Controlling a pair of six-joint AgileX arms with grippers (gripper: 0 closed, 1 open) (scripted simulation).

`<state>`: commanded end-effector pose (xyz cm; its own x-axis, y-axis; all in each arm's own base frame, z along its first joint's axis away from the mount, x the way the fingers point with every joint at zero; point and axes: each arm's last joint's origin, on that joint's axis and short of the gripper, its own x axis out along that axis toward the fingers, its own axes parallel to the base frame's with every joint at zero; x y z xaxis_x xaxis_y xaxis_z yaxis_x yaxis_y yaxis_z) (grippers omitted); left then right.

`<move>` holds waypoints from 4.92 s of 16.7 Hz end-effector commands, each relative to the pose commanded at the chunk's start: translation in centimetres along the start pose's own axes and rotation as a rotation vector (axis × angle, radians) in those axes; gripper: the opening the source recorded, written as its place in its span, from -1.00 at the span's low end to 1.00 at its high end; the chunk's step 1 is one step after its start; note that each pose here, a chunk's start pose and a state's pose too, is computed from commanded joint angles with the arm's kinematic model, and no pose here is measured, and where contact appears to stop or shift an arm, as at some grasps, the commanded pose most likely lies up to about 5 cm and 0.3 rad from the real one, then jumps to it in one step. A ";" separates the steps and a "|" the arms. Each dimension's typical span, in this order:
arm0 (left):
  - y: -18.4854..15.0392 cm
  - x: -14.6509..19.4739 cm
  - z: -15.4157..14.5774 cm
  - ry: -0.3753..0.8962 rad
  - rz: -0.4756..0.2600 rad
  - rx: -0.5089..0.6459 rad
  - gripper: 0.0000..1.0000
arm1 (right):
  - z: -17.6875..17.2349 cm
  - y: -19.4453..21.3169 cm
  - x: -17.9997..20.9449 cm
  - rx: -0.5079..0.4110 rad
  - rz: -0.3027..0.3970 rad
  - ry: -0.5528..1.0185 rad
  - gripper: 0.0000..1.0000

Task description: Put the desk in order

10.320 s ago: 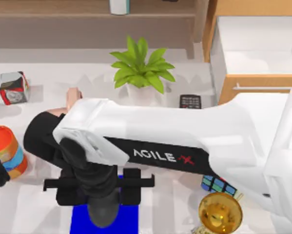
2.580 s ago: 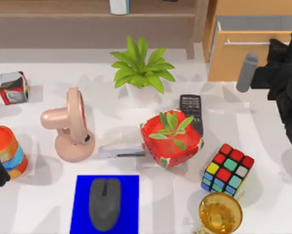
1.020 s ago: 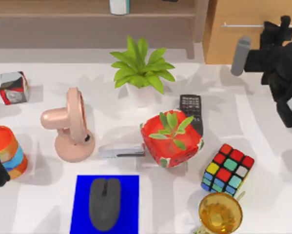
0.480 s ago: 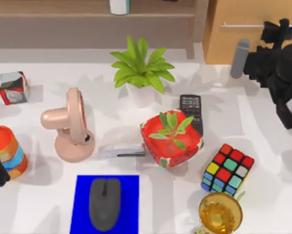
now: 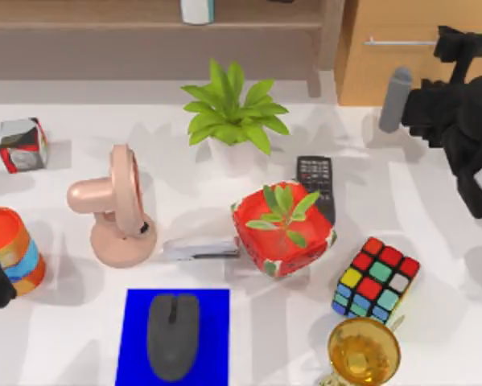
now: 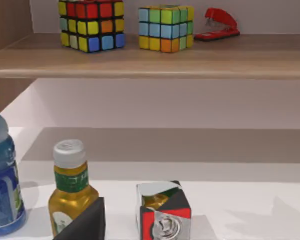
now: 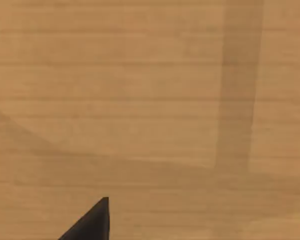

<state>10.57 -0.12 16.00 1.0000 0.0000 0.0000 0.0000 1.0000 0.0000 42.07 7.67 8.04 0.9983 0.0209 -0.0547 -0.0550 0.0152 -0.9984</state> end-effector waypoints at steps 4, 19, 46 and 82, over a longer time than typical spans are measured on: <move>0.0 0.0 0.0 0.000 0.000 0.000 1.00 | 0.1 0.1 -1.5 -0.001 0.007 -0.006 1.00; 0.0 0.0 0.0 0.000 0.000 0.000 1.00 | 2.1 -1.5 -3.2 0.104 -0.083 -0.007 1.00; 0.0 0.0 0.0 0.000 0.000 0.000 1.00 | 31.3 -11.9 -0.4 1.541 -0.073 -0.030 1.00; 0.0 0.0 0.0 0.000 0.000 0.000 1.00 | 31.4 -12.1 1.4 1.544 -0.071 -0.034 -1.00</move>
<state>10.57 -0.12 16.00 1.0000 0.0000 0.0000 0.0000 1.0000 0.0000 43.49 38.95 20.60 0.9999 -0.0031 0.0122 0.0032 0.9999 -0.0104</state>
